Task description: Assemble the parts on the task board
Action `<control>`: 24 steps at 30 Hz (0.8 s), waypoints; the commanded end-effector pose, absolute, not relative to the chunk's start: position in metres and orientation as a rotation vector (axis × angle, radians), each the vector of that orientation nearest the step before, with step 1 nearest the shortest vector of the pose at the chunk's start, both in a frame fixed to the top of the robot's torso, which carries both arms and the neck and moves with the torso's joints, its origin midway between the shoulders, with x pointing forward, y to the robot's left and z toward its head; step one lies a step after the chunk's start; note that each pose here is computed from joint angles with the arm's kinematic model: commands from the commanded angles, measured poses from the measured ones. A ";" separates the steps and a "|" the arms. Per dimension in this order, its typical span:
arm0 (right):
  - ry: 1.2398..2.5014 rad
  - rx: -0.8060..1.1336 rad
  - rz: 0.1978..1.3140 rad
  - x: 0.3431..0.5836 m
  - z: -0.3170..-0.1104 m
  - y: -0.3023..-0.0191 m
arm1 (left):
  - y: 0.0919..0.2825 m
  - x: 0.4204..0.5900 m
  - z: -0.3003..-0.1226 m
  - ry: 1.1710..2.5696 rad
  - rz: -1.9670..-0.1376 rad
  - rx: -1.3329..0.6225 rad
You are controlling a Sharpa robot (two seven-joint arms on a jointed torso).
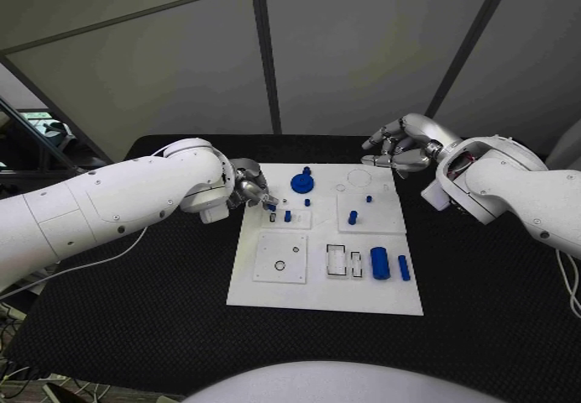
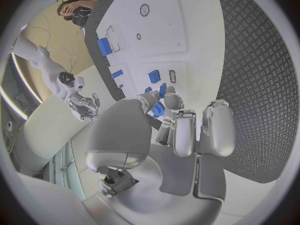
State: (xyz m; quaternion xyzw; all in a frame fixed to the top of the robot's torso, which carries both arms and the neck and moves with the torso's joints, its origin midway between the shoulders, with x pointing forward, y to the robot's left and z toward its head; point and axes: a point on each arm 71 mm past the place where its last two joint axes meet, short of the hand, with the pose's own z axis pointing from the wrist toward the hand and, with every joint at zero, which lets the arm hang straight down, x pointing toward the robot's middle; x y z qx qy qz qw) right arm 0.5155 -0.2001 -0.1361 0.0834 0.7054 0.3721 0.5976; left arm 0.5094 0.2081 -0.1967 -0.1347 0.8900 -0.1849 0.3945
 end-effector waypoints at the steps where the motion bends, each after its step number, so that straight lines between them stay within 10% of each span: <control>1: 1.635 0.181 0.868 0.515 -0.135 -0.199 | 0.209 0.509 -0.198 2.244 -0.437 -0.325; 24: 1.637 0.176 0.869 0.515 -0.135 -0.198 | 0.202 0.504 -0.211 2.277 -0.372 -0.244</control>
